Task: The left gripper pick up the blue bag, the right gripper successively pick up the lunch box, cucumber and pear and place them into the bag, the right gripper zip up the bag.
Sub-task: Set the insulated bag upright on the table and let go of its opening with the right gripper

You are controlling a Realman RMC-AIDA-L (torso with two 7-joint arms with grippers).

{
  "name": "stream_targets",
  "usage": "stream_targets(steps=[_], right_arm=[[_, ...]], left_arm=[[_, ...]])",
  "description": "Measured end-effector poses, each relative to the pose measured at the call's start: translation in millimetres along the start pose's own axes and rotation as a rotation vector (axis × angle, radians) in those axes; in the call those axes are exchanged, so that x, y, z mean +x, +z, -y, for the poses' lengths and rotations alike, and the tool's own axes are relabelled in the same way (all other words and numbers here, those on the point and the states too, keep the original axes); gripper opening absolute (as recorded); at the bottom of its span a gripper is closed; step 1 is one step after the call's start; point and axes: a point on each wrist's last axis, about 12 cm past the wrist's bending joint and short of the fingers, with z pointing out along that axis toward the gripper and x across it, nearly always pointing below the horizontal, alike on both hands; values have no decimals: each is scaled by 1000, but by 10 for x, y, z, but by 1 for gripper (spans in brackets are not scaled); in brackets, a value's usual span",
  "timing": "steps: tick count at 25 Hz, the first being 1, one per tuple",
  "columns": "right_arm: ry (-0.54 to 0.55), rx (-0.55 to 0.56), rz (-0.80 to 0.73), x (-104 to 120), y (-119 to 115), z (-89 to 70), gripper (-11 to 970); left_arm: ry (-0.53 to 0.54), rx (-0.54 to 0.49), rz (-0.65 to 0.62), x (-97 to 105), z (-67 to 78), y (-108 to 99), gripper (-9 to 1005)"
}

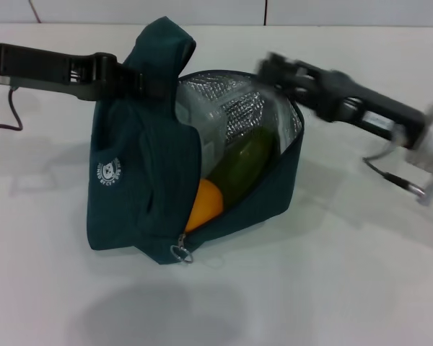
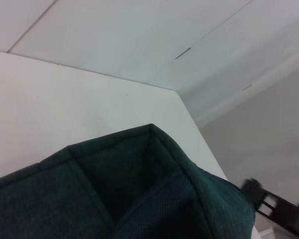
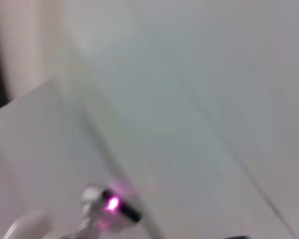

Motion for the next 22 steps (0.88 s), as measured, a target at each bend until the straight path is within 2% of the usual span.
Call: stream_targets(steps=[5,9,10,13,22], right_arm=[[297,138,56,157,-375,127,433],[498,192,40,284,-480,179,618],[520,195,32,297,-476,182,664],[557,190,-14,342,-404,175,668],[535,236,-140,398,-175,241,672]], left_arm=[[2,1,0,-8,5,4,37],[3,1,-1,-12,8,7,37],[3,2,-1,-14,9,8,37],[3,3,-1,-18,13,14,37],[8,8,-3,-31,26,35,38]])
